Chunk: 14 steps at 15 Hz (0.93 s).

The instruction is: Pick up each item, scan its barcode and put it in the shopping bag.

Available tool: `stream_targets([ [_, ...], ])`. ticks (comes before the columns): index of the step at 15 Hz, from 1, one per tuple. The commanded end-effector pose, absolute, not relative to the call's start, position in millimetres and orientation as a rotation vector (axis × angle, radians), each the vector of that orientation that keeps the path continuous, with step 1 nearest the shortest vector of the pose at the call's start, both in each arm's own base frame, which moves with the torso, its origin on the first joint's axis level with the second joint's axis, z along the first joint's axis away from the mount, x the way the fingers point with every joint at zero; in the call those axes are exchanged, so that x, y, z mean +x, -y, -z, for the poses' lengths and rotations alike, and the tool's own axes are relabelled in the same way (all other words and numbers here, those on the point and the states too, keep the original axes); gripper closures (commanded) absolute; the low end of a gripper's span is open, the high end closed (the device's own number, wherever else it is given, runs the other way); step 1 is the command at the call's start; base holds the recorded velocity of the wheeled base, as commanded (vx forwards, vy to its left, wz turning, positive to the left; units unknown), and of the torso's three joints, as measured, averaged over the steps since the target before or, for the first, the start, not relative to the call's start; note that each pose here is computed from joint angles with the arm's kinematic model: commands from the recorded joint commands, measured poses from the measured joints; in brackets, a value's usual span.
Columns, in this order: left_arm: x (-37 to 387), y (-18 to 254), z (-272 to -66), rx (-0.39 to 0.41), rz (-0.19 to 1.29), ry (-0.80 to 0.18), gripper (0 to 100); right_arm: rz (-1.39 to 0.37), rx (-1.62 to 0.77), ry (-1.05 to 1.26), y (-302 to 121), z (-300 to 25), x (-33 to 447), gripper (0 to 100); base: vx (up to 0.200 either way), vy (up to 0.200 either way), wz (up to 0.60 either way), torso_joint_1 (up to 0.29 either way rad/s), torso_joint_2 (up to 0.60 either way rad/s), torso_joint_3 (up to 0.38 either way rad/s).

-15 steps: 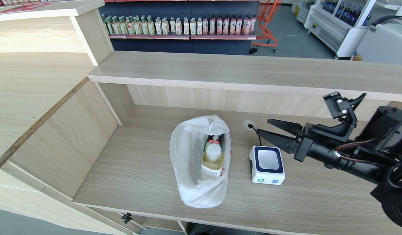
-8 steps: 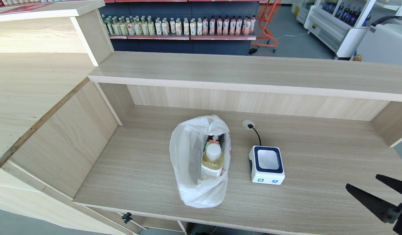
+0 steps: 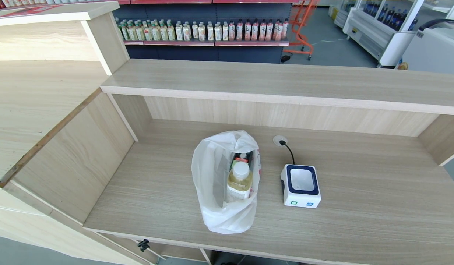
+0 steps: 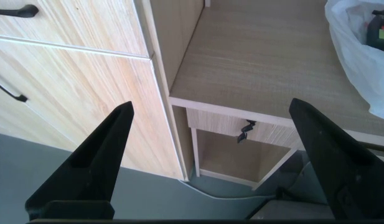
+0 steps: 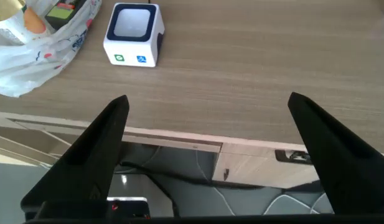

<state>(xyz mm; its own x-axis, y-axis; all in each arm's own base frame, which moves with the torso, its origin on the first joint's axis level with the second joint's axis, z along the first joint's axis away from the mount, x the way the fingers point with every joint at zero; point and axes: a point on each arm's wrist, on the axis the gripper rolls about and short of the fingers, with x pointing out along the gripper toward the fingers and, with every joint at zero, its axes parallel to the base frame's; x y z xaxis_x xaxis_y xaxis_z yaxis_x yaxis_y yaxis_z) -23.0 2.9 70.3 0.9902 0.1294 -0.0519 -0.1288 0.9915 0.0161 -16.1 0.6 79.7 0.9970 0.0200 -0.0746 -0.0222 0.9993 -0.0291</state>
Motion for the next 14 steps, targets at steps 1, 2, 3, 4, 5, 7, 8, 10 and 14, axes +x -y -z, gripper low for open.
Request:
stream_targets([
  [1,-23.0,-2.9,-70.3,0.013,-0.13,-0.053,0,-0.02,-0.032,0.01,-0.7,-76.4,-22.8,0,0.0,0.0,0.0,0.0,0.0,0.0],
  [2,-23.0,-2.9,-70.3,0.013,-0.13,-0.053,0,-0.017,-0.04,0.01,-0.6,-76.4,-22.8,0,0.0,0.0,0.0,0.0,0.0,0.0],
  [3,-23.0,-2.9,-70.3,0.013,-0.13,-0.053,0,-0.017,-0.034,0.008,-0.6,-76.3,-22.8,100,0.0,0.0,0.0,0.0,0.0,0.0],
  [4,-23.0,-2.9,-70.3,0.013,-0.13,-0.053,0,-0.017,-0.032,0.008,-0.6,-76.3,-22.8,100,0.0,0.0,0.0,0.0,0.0,0.0],
  [5,-23.0,-2.9,-70.3,0.013,-0.13,-0.053,0,-0.017,-0.031,0.008,-0.6,-76.3,-22.8,100,0.0,0.0,0.0,0.0,0.0,0.0],
  [7,-23.0,-2.9,-70.3,0.013,-0.13,-0.053,0,-0.017,-0.031,0.008,-0.6,-76.3,-22.8,100,0.0,0.0,0.0,0.0,0.0,0.0],
  [8,-23.0,-2.9,-70.3,0.013,-0.13,-0.053,0,-0.017,-0.031,0.008,-0.6,-76.3,-22.8,100,0.0,0.0,0.0,0.0,0.0,0.0],
  [10,-23.0,-2.9,-70.3,0.013,-0.13,-0.053,0,-0.017,-0.031,0.008,-0.6,-76.3,-22.8,100,0.0,0.0,0.0,0.0,0.0,0.0],
  [14,-23.0,-2.9,-70.3,0.013,-0.13,-0.053,0,-0.017,-0.031,0.008,-0.6,-76.3,-22.8,100,0.0,0.0,0.0,0.0,0.0,0.0],
])
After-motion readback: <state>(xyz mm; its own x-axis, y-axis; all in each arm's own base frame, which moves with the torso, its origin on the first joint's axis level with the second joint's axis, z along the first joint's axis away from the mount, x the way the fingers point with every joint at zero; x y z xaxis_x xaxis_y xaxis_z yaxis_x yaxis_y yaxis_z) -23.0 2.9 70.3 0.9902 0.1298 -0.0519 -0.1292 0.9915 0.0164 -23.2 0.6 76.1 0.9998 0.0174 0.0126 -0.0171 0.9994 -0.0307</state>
